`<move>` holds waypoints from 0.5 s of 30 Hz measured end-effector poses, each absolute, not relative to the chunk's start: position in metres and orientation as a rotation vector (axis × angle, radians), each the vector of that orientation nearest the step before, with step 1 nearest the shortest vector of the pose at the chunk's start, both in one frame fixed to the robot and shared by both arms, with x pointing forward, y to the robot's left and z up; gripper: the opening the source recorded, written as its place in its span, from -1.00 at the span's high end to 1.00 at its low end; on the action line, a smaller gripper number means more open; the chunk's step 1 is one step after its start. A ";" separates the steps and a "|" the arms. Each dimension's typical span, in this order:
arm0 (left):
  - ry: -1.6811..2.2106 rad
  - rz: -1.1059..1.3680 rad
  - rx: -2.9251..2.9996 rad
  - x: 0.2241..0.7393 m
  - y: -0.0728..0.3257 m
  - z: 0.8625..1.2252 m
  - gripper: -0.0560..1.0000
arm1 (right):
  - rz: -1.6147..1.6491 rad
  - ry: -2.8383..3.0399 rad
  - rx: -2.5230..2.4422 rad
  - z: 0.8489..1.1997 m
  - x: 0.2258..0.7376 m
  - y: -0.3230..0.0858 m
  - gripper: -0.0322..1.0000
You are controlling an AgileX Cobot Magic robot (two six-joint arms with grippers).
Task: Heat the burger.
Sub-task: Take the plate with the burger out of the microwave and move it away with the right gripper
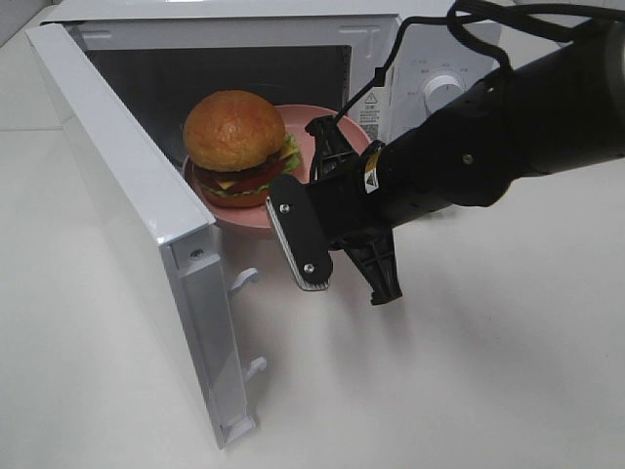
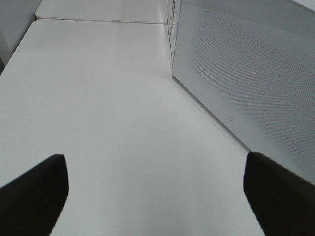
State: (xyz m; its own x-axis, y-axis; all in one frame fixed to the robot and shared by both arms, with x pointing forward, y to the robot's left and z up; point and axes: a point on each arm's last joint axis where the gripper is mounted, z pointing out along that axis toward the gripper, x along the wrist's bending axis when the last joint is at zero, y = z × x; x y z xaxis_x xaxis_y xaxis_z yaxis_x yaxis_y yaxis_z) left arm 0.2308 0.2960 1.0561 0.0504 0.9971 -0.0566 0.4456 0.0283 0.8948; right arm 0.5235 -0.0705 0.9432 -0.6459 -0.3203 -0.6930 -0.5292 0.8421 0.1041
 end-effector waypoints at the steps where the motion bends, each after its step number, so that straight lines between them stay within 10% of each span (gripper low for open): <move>1: 1.509 0.875 1.532 0.231 0.296 1.056 -0.77 | 0.393 2.318 -0.616 0.944 0.518 -0.075 0.74; 15: 1.509 0.875 1.532 0.231 0.296 1.056 -0.77 | 0.415 2.300 -0.583 0.963 0.477 -0.108 0.74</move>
State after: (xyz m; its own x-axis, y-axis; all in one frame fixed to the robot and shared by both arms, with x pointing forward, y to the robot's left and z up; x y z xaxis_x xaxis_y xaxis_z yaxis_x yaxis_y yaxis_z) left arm 0.2308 0.2960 1.0561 0.0504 0.9971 -0.0566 0.4456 0.0283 0.8948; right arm 0.4774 -0.1082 0.9630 -0.6412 -0.2875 -0.7115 -0.5179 0.8463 0.1248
